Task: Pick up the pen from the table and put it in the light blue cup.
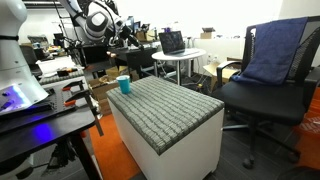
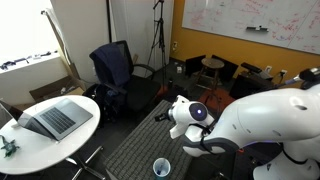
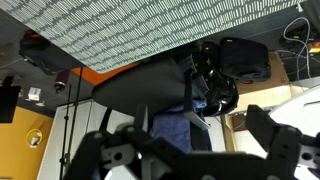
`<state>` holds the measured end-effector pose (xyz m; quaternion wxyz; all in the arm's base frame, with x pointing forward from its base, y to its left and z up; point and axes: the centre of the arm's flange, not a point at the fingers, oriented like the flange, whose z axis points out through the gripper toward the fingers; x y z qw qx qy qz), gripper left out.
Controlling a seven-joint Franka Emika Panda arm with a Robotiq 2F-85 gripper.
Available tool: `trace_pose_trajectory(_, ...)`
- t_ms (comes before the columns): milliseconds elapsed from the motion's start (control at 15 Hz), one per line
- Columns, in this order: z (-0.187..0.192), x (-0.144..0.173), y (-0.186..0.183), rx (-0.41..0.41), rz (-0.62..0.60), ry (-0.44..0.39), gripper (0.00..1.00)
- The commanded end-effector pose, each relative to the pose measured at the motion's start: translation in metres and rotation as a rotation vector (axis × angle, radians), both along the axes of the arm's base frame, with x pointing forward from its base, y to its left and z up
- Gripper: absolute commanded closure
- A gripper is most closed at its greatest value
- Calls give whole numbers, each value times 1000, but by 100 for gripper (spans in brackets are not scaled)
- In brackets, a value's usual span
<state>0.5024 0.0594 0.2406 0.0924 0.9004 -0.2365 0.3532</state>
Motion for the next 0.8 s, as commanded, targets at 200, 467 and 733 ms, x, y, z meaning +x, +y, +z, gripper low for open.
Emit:
trace_pose_trajectory(200,19,-11,-37,56,55,-6,0)
trace_pose_trajectory(467,17,-3,-31,31,42,0,0)
trace_pose_trajectory(733,19,-3,-30,44,43,-3,0)
